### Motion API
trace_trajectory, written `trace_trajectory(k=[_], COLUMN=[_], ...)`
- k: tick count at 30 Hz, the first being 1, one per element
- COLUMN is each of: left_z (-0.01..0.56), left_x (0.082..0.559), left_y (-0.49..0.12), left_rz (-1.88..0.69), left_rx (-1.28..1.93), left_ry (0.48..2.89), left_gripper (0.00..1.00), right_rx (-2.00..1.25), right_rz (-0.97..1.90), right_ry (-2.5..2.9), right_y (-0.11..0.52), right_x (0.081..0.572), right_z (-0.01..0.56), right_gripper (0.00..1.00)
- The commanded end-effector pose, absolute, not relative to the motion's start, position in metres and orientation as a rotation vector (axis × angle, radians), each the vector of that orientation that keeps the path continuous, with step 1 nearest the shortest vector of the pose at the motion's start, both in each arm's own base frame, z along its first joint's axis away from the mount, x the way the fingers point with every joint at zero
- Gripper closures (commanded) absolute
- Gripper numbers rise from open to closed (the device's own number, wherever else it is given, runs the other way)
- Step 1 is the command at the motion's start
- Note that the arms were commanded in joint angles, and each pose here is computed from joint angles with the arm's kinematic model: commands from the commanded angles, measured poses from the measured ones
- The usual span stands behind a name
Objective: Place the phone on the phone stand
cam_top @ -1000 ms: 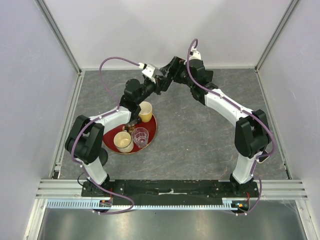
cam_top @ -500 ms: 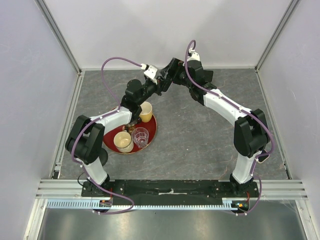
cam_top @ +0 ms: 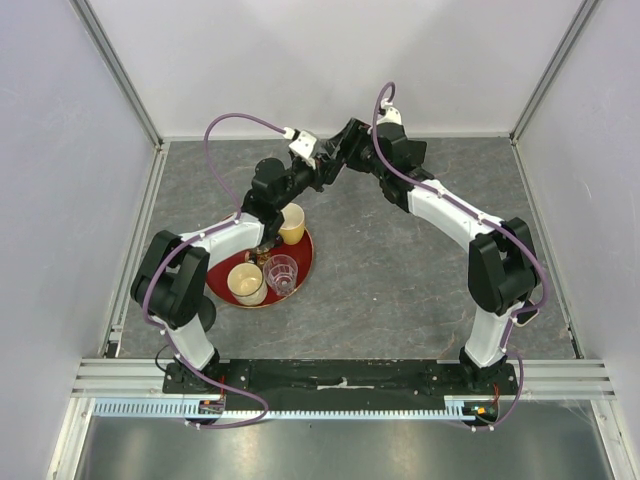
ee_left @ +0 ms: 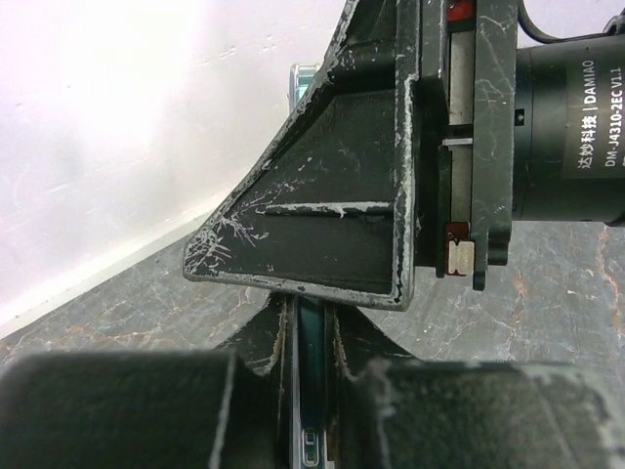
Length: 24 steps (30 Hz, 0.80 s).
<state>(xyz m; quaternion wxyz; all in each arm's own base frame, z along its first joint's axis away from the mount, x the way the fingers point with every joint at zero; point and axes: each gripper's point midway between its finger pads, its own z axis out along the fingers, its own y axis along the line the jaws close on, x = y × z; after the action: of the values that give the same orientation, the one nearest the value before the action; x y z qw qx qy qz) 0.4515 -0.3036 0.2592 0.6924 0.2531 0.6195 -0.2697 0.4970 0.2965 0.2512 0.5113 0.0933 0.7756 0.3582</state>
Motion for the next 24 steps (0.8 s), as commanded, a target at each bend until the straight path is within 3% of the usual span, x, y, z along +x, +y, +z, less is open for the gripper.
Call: trace_trajectory(k=[1, 3, 5, 14, 24], left_z=[0.334, 0.331, 0.338, 0.348, 0.348], left_x=[0.441, 0.442, 0.439, 0.434, 0.434], left_y=[-0.306, -0.305, -0.307, -0.296, -0.3], left_rz=[-0.611, -0.618, -0.682, -0.782, -0.823], left_rx=[0.585, 0.592, 0.588, 0.557, 0.557], left_ry=[1.202, 1.237, 1.264, 1.352, 1.351], left_gripper=[0.6, 0.41, 0.33, 0.31, 0.32], right_rx=[0.222, 0.235, 0.18, 0.081, 0.187], right_rz=[0.829, 0.772, 0.688, -0.066, -0.28], right_ry=[1.776, 1.771, 1.759, 1.725, 1.709], right_y=[0.271, 0.249, 0.233, 0.126, 0.086], right_x=[0.507, 0.517, 0.527, 0.563, 0.595], right_z=[0.279, 0.276, 0.275, 0.261, 0.238], right_gripper=[1.0, 1.0, 1.0, 1.0, 1.0])
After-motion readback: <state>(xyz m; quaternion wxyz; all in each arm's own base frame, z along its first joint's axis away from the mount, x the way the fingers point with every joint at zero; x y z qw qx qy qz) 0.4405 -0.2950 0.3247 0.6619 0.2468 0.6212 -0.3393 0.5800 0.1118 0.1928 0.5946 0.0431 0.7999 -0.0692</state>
